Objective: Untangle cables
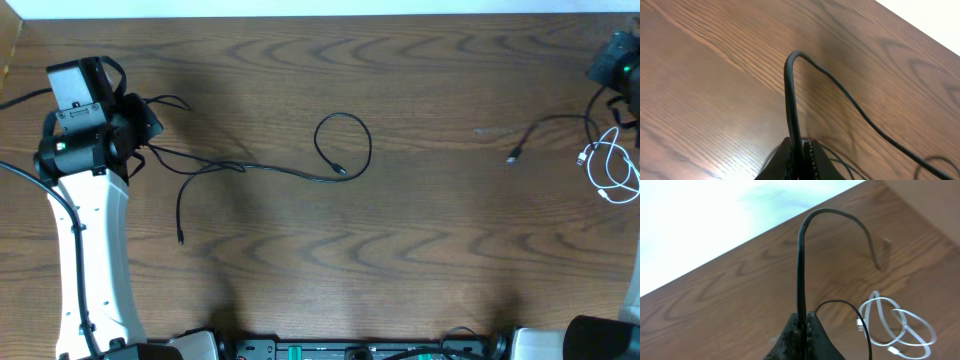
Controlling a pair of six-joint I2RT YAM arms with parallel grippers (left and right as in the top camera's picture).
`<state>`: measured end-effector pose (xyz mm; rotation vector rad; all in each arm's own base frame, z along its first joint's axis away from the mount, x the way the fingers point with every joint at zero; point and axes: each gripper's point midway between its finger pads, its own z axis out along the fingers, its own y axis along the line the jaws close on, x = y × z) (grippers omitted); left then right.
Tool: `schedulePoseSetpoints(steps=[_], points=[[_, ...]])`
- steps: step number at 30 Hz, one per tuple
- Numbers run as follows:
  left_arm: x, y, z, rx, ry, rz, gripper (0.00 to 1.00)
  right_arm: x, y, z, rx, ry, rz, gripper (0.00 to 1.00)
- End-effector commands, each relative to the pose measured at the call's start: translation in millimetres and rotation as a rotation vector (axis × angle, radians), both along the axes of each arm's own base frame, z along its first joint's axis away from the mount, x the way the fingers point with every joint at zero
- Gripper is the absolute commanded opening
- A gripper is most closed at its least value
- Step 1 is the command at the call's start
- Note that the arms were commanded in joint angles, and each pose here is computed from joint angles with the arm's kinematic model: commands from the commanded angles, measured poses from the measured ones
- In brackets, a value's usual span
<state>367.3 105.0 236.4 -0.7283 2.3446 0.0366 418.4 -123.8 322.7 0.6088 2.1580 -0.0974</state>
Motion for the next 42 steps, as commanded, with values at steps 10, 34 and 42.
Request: schedulePoseSetpoints(steps=[10, 34, 42], points=[[7, -236, 12, -0.252, -0.061, -0.688, 0.07, -58, -71, -123, 0.095, 0.493, -0.184, 0.01], [-26, -325, 5, -0.314, -0.034, -1.032, 0.91, -6, 136, -132, 0.193, 0.477, 0.539, 0.64], [-71, -264, -97, -0.077, 0.498, -0.968, 0.89, -8, 152, -133, 0.154, 0.496, 0.569, 0.70]])
